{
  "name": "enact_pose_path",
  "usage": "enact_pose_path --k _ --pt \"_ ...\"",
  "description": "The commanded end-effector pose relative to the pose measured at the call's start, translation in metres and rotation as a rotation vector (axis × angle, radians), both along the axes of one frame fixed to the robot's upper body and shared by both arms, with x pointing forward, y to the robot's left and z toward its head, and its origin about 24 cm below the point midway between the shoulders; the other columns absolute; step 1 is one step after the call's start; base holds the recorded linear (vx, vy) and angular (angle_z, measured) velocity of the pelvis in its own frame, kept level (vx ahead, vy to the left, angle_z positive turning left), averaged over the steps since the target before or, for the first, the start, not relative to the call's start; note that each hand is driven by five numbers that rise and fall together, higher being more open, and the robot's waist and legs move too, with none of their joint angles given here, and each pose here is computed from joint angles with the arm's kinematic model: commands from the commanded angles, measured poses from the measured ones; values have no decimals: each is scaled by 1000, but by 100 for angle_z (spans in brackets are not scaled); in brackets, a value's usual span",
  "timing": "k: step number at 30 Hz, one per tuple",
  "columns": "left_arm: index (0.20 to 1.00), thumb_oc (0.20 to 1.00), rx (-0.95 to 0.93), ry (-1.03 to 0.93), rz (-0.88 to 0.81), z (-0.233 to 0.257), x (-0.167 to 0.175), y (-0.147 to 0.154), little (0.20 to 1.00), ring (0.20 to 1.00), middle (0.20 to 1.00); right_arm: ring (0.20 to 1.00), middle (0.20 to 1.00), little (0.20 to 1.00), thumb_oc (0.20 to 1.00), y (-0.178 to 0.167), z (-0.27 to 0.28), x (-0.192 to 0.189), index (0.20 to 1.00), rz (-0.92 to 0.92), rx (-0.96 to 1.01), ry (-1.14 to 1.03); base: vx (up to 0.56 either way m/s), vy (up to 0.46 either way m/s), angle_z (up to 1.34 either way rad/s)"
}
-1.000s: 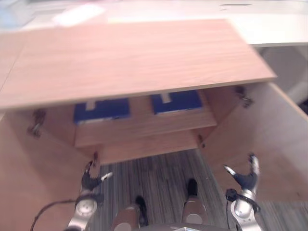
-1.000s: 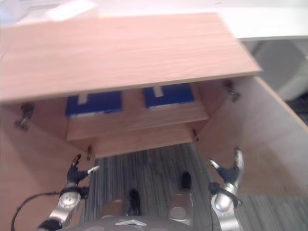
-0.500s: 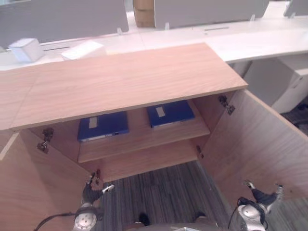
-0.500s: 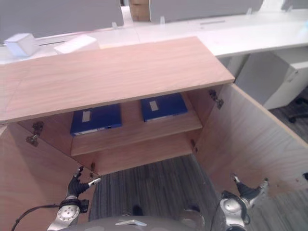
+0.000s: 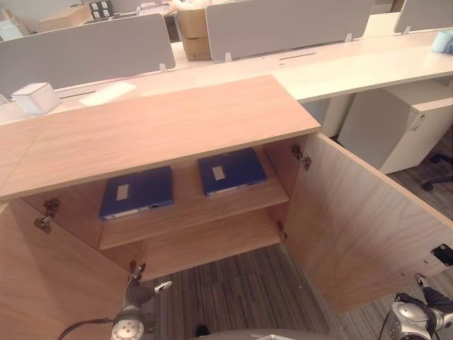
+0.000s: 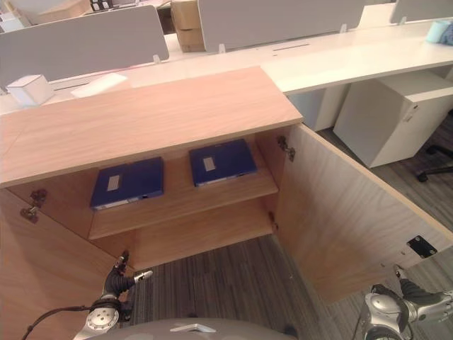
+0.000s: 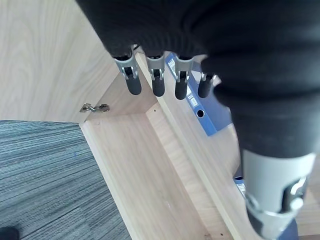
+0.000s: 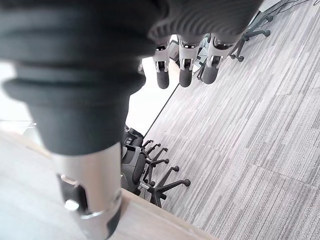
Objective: Put the empty folder in the office cabinet
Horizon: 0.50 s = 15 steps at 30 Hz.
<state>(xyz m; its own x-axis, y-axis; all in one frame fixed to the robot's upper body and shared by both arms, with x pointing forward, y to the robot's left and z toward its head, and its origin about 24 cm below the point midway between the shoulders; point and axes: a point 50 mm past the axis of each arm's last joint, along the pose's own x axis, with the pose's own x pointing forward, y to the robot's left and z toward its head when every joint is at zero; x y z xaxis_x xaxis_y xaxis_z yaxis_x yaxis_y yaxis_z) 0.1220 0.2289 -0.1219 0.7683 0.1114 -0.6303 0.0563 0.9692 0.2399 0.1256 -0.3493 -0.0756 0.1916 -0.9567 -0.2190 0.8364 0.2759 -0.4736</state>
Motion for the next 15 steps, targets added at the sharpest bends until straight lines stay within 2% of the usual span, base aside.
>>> enact_pose_path --k 1,2,5,6,7,8,11,12,15 --pt "1000 1000 47 -77 45 14 22 26 1000 1000 1000 1000 1000 1000 1000 -30 38 32 1000 31 -73 -143 -32 -22 -2" --pt "1000 1000 47 -77 45 14 22 26 1000 1000 1000 1000 1000 1000 1000 -30 38 32 1000 31 -73 -143 -37 -27 -8" --pt "1000 1000 68 -62 80 16 17 39 1000 1000 1000 1000 1000 1000 1000 -12 47 52 1000 431 2 -202 -59 -36 -5" --pt "1000 1000 67 -61 81 16 17 40 1000 1000 1000 1000 1000 1000 1000 -12 47 51 1000 433 4 -202 -48 -35 -7" --pt "1000 1000 77 -48 94 16 14 45 1000 1000 1000 1000 1000 1000 1000 -7 51 55 1000 521 26 -223 -54 -42 -10" --pt "1000 1000 83 -42 101 18 13 53 1000 1000 1000 1000 1000 1000 1000 9 59 63 1000 753 63 -232 -65 -53 -9" --pt "1000 1000 76 -38 115 19 9 59 1000 1000 1000 1000 1000 1000 1000 34 67 63 1000 1008 156 -283 -38 -33 -9" --pt "1000 1000 66 -41 115 19 8 58 1000 1000 1000 1000 1000 1000 1000 42 67 61 1000 1071 170 -267 -16 -13 -5" --pt "1000 1000 66 -41 115 19 8 58 1000 1000 1000 1000 1000 1000 1000 42 67 61 1000 1071 170 -267 0 0 0"
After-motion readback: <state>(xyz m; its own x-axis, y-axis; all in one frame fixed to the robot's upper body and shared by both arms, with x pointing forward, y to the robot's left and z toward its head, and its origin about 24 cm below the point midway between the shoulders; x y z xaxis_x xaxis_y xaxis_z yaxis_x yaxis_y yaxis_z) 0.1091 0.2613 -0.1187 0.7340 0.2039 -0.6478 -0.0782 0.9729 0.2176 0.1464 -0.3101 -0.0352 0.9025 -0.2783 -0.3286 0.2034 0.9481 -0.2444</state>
